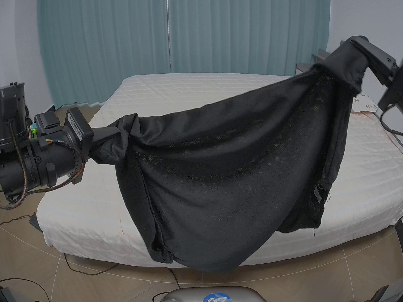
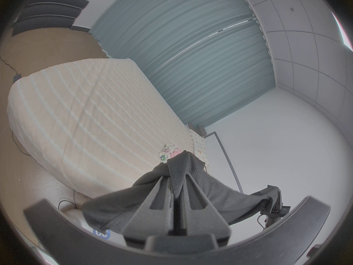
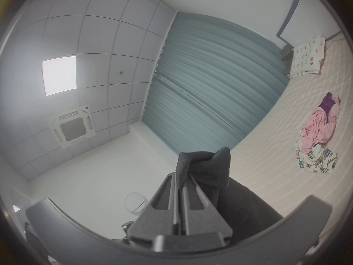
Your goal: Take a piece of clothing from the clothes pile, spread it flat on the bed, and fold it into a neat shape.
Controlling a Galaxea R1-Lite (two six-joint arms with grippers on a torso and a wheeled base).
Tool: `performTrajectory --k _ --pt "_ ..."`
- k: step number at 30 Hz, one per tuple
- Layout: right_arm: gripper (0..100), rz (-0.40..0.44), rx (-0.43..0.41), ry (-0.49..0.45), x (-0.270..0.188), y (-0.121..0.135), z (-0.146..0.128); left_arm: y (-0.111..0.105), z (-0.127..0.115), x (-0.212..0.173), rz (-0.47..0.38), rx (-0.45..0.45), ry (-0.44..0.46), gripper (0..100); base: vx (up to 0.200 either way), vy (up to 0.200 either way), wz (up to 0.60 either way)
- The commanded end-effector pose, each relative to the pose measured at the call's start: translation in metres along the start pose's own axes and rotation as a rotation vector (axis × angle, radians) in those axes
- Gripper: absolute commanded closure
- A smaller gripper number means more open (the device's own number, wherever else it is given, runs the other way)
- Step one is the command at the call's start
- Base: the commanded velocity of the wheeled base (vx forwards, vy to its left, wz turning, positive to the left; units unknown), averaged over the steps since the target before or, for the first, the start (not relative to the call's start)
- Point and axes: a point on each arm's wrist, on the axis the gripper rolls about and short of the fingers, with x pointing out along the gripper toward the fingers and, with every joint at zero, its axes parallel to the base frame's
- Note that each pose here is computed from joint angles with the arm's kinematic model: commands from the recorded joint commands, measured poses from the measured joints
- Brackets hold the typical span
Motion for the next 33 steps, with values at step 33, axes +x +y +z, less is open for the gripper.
performTrajectory --k 33 --pt "100 -0.255 -0.134 0.077 0.191 -0.257 -0.114 0.140 0.039 0.232 0.338 -0.126 -0.024 100 0.164 0.000 0.00"
